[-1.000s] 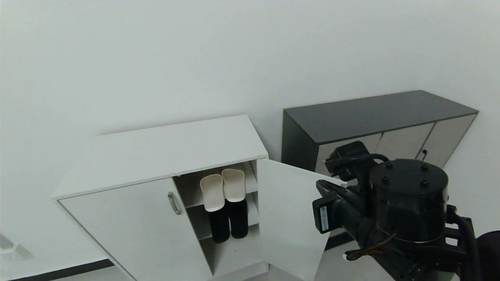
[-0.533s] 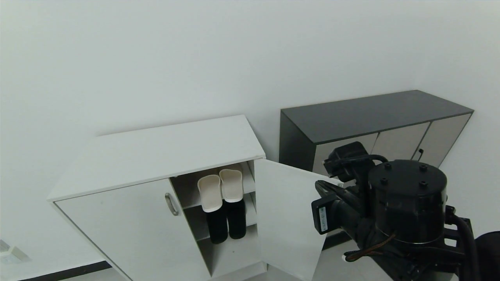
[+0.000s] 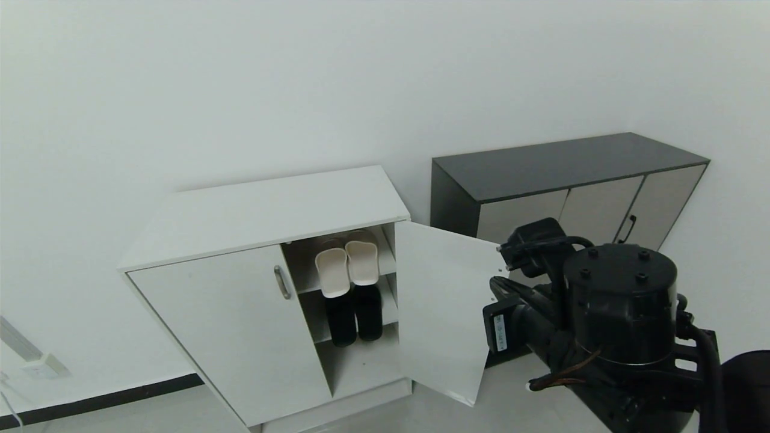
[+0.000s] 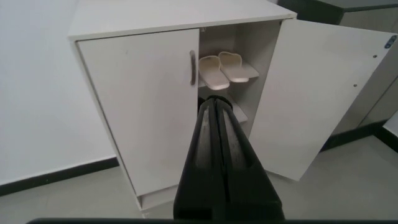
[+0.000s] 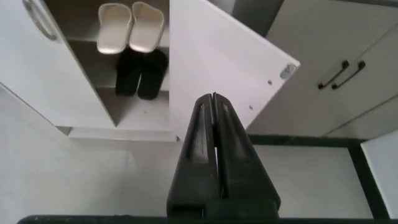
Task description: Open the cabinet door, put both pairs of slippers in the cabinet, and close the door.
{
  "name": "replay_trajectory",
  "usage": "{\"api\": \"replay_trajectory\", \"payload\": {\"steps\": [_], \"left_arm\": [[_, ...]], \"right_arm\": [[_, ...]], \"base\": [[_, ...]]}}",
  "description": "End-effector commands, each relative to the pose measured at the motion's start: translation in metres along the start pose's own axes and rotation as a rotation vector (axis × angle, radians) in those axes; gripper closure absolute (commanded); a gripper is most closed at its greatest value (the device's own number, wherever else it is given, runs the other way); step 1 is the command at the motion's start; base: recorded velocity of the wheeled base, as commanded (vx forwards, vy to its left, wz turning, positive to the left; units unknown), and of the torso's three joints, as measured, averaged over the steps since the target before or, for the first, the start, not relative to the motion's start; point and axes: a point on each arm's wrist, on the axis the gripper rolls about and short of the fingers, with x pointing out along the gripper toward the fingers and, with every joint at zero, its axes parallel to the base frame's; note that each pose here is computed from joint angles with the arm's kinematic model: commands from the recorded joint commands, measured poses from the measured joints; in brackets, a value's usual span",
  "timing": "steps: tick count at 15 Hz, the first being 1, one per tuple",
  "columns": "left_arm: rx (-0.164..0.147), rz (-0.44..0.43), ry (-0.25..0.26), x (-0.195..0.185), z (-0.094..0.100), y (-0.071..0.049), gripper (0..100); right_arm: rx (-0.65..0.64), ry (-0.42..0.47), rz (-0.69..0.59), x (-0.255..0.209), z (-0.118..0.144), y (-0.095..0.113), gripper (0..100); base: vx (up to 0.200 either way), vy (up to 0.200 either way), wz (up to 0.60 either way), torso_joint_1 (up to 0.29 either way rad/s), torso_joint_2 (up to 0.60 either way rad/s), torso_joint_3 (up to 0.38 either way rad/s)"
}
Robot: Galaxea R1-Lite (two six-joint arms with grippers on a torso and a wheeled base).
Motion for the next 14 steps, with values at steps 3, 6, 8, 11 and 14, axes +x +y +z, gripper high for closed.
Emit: {"api": "replay_trajectory", "payload": {"steps": [3, 6, 8, 11, 14], "left_arm": [[0.001, 0.0, 0.001, 0.0, 0.0, 0.0, 100], [0.001, 0.0, 0.001, 0.0, 0.0, 0.0, 100], [0.001, 0.0, 0.001, 0.0, 0.0, 0.0, 100], [0.001, 0.0, 0.001, 0.0, 0.0, 0.0, 100], [0.001, 0.0, 0.001, 0.0, 0.0, 0.0, 100]], "right_arm": [[0.053, 0.003, -0.088, 0.048, 0.009, -0.035, 100], [0.097, 0.002, -0.159, 0.09, 0.027, -0.073, 100], [0.132, 0.031, -0.173, 0.112, 0.036, -0.091, 100], [0.211, 0.079, -0.122, 0.133, 0.042, -0.105, 100], [0.24, 0.099, -0.106, 0.154, 0.035, -0.114, 100]], "base": [[0.0, 0.0, 0.0, 0.0, 0.0, 0.0], [0.0, 0.0, 0.0, 0.0, 0.0, 0.0], [0.0, 0.0, 0.0, 0.0, 0.0, 0.0], [0.0, 0.0, 0.0, 0.0, 0.0, 0.0], [0.0, 0.0, 0.0, 0.0, 0.0, 0.0]]}}
